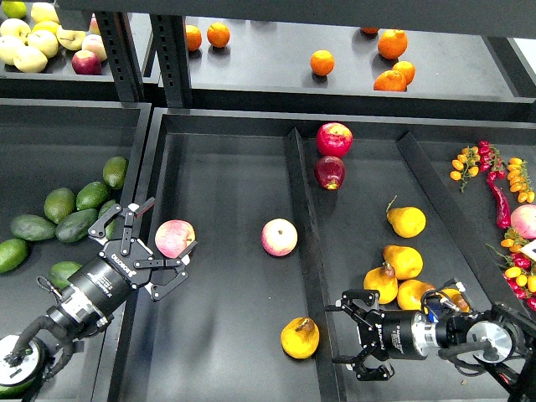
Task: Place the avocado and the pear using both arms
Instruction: 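Move the right gripper down to the yellow pear in the middle bin, then close the right gripper on the yellow pear and lift it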
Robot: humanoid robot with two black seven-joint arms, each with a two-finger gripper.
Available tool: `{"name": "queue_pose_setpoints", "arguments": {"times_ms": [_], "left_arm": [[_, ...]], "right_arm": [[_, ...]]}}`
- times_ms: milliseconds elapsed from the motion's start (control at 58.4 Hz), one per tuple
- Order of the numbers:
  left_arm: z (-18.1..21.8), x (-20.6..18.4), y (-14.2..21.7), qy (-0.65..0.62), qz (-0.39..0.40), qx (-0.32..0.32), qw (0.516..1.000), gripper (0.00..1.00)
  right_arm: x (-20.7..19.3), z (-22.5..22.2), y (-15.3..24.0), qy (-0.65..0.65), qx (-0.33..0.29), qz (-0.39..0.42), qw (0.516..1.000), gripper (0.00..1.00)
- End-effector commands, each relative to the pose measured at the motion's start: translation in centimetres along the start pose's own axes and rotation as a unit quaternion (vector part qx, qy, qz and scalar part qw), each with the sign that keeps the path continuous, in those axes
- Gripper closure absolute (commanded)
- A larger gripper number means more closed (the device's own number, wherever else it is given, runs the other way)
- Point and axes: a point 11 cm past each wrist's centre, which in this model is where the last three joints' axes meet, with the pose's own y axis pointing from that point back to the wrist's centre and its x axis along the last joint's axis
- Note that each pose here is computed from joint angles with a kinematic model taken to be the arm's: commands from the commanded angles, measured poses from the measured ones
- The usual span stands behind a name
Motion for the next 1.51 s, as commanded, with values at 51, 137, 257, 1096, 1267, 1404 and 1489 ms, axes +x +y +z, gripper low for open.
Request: {"name": "queue_pose_setpoints", "arguments": {"times_ms": [51,137,257,1096,1267,1404,1489], "left_arm": [[0.0,0.0,0.0,0.000,0.000,0.000,1.000,0.01],[-0.2,0.1,0.2,0.003,0.002,0.000,1.000,0.01],[-0.2,0.1,0.2,0.003,0.003,0.000,1.000,0.01],[-1.0,0.2,0.1,0.006,0.003,0.012,1.000,0.01],[-1.1,0.3,0.2,0.007,0.005,0.012,1.000,0.01],[-1.1,0.4,0.2,0.008,0.005,0.012,1.000,0.01],[-1.2,0.4,0.2,0.008,0.006,0.013,1.000,0.01]], "right_arm": [[-0.3,0.3,-1.2,-0.009,-0.003,-0.004,1.000,0.10],[-0.2,0.5,-1.3,-0.012,-0.005,-0.002,1.000,0.11],[-0.2,0.7,-1.7,-0.017,-0.006,-0.002,1.000,0.13],[-0.3,1.2,-3.8,-0.047,-0.007,0.001,0.999,0.48],[-0.1,1.1,-3.7,-0.048,-0.006,0.004,0.999,0.53],[-0.1,1.2,-3.7,-0.050,-0.006,0.005,0.999,0.54],[-0.1,1.2,-3.7,-0.050,-0.006,0.004,0.999,0.55]]}}
